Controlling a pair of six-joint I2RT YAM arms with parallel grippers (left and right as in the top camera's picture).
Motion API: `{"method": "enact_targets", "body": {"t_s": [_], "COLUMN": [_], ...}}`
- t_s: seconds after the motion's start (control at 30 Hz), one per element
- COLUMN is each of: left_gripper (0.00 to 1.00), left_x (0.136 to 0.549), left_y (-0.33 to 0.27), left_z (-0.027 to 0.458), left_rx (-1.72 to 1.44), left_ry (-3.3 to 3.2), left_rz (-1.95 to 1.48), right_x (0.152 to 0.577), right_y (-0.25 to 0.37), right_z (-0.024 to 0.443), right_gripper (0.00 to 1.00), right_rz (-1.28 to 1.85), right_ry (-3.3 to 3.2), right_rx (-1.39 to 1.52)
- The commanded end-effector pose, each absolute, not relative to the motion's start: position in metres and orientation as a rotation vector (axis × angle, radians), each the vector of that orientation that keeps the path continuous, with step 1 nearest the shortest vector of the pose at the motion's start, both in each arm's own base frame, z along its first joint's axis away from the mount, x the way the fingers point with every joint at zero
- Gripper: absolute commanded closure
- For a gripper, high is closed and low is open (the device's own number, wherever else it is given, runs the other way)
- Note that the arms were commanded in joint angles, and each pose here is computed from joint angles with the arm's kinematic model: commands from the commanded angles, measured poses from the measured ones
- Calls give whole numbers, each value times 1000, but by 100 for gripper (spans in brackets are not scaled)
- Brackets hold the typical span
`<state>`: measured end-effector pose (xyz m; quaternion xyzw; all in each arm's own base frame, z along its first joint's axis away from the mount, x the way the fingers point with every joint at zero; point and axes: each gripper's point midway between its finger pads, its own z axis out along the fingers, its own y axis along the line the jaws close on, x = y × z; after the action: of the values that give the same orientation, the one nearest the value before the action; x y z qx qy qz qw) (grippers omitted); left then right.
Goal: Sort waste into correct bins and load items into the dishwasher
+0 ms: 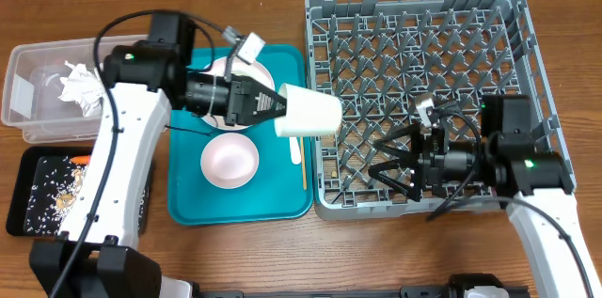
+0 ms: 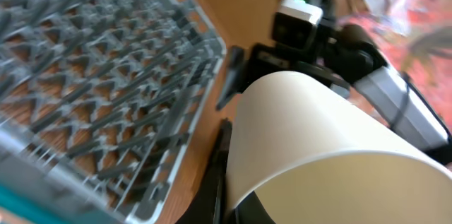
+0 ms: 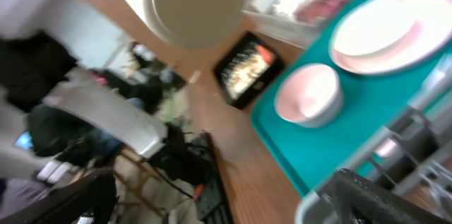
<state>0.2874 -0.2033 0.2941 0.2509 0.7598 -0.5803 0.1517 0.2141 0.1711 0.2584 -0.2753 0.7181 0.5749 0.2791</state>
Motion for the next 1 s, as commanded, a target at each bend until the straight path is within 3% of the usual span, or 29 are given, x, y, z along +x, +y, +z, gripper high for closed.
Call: {"method": "enact_targets", "body": {"t_s": [0.0, 0.8, 0.97], "left_gripper": [96, 96, 96], "left_x": [283, 263, 262], "left_y": [-221, -278, -280], "left_z": [302, 277, 275], "left_rx": [809, 1076, 1078], "left_ry": [2068, 2053, 2069], "left_rz": [-1764, -1741, -1733], "right_x": [209, 214, 216], "right_y": [174, 175, 175], "right_z": [287, 296, 298], "right_gripper": [0, 0, 8], "right_rz": [1641, 1617, 1616], "right_ry": [1683, 1572, 1571], "right_rx": [-849, -921, -923]}}
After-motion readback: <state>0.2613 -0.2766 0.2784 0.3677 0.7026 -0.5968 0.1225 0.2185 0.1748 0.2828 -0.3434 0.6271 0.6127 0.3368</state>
